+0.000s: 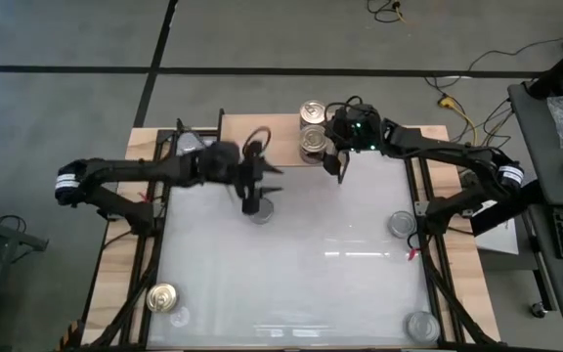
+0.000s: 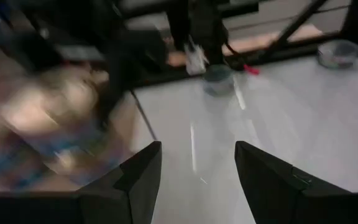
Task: Stack canned seafood by type on shelf
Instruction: Stack the blue-pink tuna can on top of the other blue-pink tuna can on the shelf
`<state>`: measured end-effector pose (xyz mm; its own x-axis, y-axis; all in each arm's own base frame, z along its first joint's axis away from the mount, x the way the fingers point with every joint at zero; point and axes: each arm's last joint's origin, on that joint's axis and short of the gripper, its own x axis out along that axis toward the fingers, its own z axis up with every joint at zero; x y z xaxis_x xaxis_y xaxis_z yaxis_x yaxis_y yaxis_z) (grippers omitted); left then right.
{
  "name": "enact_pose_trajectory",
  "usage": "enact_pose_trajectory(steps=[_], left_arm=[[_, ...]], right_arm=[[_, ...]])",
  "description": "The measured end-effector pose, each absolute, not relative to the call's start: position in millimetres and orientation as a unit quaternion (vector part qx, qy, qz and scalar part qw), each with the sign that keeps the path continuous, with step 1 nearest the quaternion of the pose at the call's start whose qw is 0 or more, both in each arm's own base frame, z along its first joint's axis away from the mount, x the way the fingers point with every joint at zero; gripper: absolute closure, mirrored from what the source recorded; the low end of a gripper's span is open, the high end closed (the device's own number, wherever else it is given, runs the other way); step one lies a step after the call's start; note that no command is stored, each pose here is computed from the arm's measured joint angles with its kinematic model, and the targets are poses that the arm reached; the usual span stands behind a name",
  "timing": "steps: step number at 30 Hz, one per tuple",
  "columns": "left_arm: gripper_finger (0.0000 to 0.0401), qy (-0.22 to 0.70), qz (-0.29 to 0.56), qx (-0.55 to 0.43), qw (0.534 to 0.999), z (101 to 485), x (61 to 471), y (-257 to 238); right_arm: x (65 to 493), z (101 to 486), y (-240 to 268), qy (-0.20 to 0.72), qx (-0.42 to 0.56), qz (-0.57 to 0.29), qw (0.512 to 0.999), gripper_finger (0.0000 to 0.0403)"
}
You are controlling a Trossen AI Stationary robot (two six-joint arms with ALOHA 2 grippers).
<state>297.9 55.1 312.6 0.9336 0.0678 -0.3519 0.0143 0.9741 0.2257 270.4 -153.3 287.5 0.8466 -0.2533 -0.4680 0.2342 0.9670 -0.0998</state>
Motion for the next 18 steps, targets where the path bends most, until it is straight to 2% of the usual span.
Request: enact_pose_trajectory(steps=[4,9,18], left_arm=[[0.0212,0.163,0.047,0.145,0.975,337.9,309.7,81.2],[0.0212,0.174,0.061,0.171,0.968,350.9,333.5,103.7],[0.0212,0.198,0.080,0.166,0.963,338.7,378.1,141.6]], right_arm=[[273.3,278.4,-157.2,0.259,-0.006,-0.129,0.957,0.0037],[274.1,275.8,-159.2,0.263,-0.002,-0.134,0.955,0.0037],[271.1,274.5,-161.7,0.270,0.005,-0.138,0.953,0.0035]])
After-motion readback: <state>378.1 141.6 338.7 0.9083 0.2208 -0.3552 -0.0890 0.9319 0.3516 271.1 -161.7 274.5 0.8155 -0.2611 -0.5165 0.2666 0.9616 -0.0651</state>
